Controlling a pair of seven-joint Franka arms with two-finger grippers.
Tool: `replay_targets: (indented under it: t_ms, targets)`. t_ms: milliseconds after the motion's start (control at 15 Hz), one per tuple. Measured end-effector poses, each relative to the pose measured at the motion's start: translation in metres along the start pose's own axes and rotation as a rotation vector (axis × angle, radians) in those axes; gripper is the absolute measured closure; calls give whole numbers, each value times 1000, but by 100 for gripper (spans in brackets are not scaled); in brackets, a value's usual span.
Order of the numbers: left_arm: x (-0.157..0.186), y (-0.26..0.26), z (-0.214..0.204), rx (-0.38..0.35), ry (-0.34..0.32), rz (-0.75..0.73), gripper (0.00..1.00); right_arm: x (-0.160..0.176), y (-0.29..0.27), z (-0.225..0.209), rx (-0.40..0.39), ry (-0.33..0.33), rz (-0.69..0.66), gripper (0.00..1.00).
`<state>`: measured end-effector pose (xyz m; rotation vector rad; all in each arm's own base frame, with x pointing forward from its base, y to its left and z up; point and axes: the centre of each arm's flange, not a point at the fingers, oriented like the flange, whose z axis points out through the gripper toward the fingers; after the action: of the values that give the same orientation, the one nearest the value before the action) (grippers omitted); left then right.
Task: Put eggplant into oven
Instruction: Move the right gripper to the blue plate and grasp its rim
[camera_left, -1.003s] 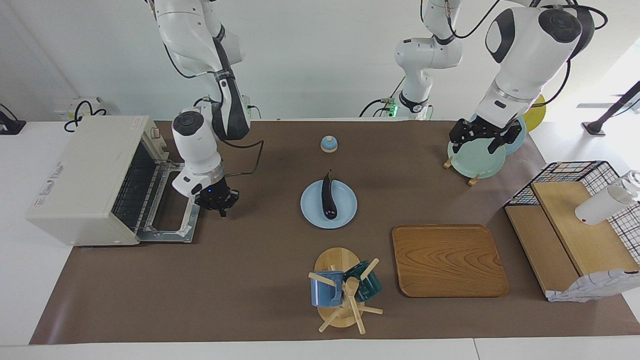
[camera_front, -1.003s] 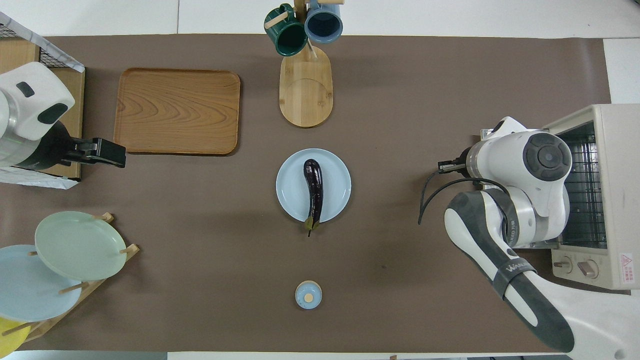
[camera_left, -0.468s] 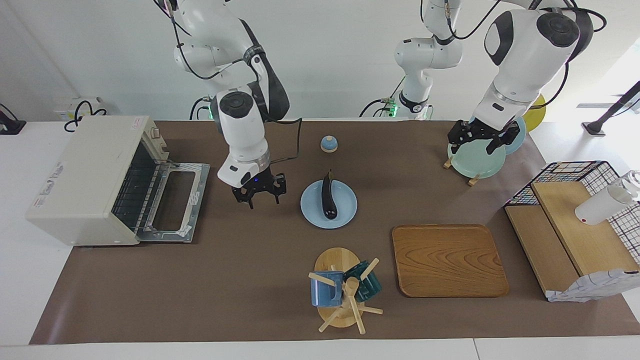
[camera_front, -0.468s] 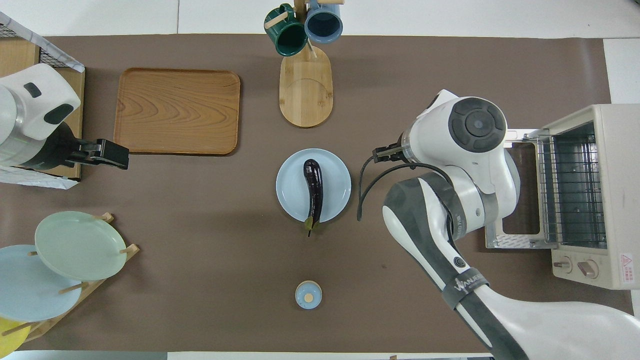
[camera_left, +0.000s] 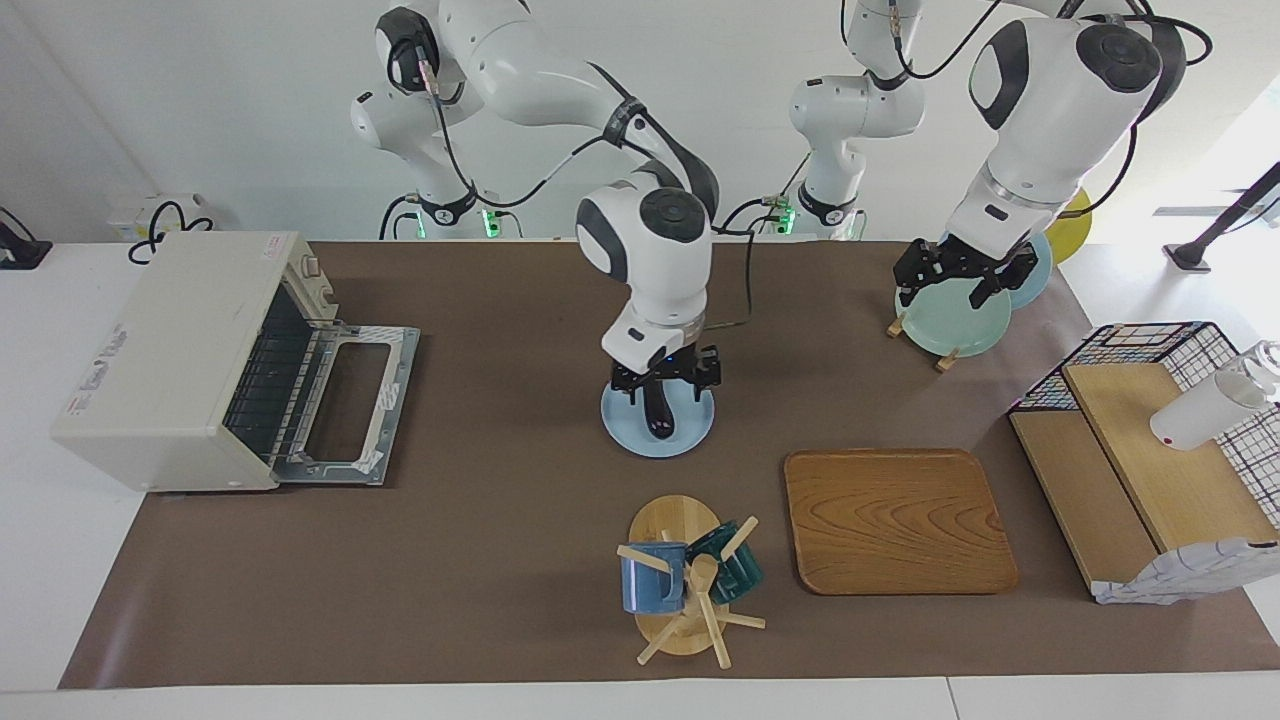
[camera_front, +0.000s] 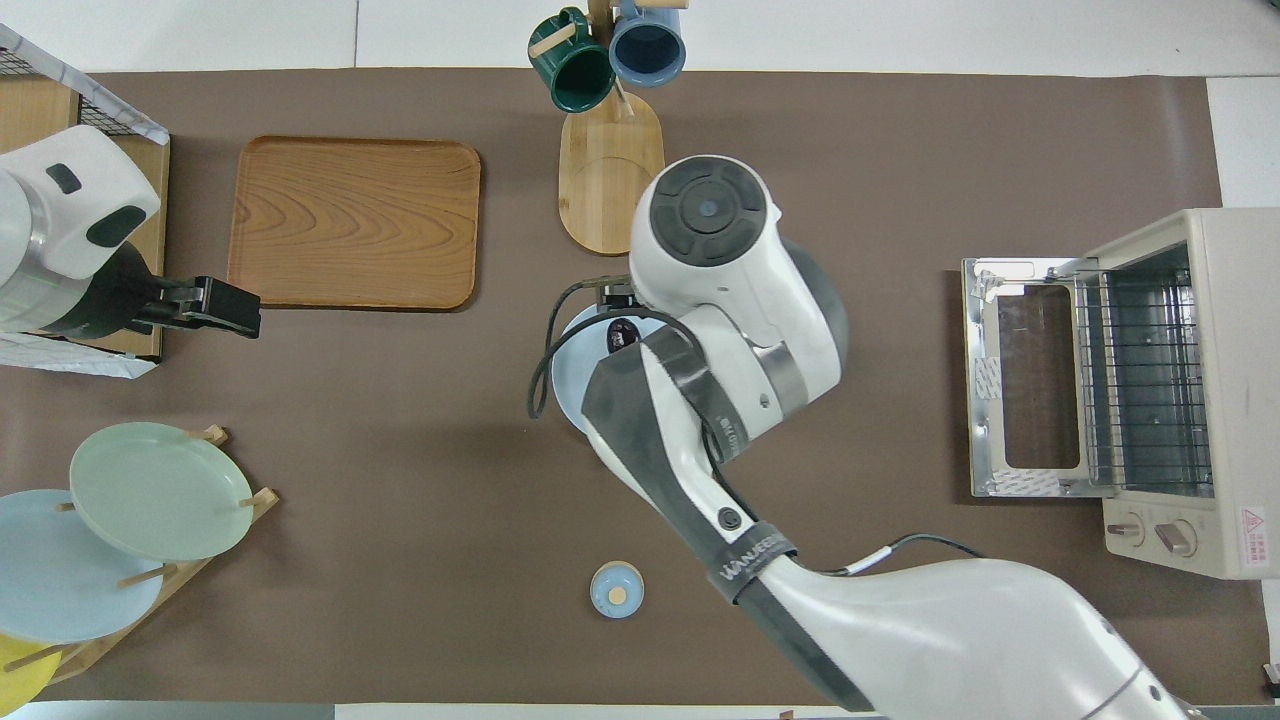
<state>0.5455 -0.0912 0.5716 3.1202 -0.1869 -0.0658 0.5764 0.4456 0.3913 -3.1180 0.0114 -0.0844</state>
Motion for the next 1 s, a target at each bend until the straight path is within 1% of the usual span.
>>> replay_targets:
  t_ms: [201, 401, 535, 602, 669, 736, 802, 936, 1003]
  targets:
    - [0, 0, 0, 0, 0, 0, 0, -18, -36, 0, 27, 33, -14, 0]
    - [0, 0, 0, 0, 0, -1, 0, -49, -71, 22, -11, 68, -40, 0]
    - [0, -1, 0, 0, 0, -2, 0, -55, -77, 40, -38, 73, -52, 0]
    - [0, -2, -1, 0, 1, -3, 0, -55, -76, 47, -48, 72, -55, 8]
    - [0, -2, -1, 0, 2, -5, 0, -55, -73, 54, -60, 80, -61, 18]
    - [-1, -3, -1, 0, 2, -6, 0, -55, -70, 60, -71, 85, -68, 32]
    - [-1, -3, -2, 0, 3, -6, 0, -56, -69, 66, -77, 88, -72, 42]
    - [-1, -3, -2, 0, 4, -6, 0, -61, -68, 77, -80, 88, -82, 44]
    - [-1, -3, -3, 0, 4, -6, 0, -65, -68, 83, -79, 87, -88, 54]
